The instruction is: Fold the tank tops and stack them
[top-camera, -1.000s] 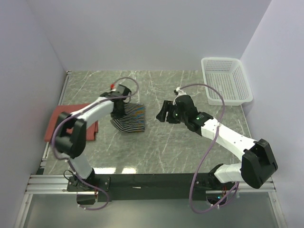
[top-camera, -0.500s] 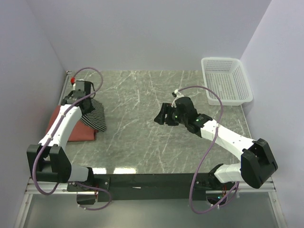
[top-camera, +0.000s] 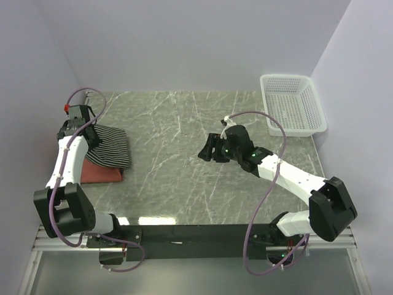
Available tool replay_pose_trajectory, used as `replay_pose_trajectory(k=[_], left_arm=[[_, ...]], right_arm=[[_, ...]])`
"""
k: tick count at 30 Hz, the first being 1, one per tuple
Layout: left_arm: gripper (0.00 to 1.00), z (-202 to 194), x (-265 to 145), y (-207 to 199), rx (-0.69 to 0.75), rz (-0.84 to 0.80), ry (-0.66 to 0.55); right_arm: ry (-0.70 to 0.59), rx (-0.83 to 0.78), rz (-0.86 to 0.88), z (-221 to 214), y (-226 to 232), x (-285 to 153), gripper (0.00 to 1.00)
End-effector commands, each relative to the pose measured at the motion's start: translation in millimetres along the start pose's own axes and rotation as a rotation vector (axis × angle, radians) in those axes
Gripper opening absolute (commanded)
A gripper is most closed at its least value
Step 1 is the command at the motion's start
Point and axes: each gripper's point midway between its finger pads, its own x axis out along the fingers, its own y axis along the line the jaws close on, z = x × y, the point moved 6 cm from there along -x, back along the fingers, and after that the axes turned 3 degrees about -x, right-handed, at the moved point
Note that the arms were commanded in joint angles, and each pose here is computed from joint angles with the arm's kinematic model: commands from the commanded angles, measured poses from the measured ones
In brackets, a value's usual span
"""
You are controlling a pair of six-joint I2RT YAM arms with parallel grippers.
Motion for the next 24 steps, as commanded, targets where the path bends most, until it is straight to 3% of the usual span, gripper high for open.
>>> replay_pose_trajectory(k=[1, 9, 12, 13, 14, 18, 24], left_arm=[[0.00, 12, 14, 0, -0.032, 0.006, -0.040], [0.02, 5, 52, 17, -0.129, 0.139, 0.076], [0.38, 14, 58, 23, -0.185, 0.185, 0.057], [0.77, 16, 58, 24, -0.202, 0.196, 0.052], [0.97, 21, 57, 26, -0.211, 0.215, 0.033], [0.99, 47, 37, 27, -0.312, 0.233, -0.077], [0.99, 60, -7, -25, -0.324, -0.056, -0.136]], right_arm=[[-0.013, 0.002, 0.016, 0, 0, 5, 0.70], [0.004, 0.006, 0.011, -4, -3, 12, 0.70], [0.006, 0.003, -0.001, -6, -6, 12, 0.70], [0.003, 0.001, -0.004, -6, -6, 11, 0.70], [-0.003, -0.003, -0.012, -6, -7, 11, 0.71], [-0.012, -0.007, -0.029, -4, -9, 7, 0.71], [-0.095, -0.010, -0.083, 11, -7, -11, 0.75]])
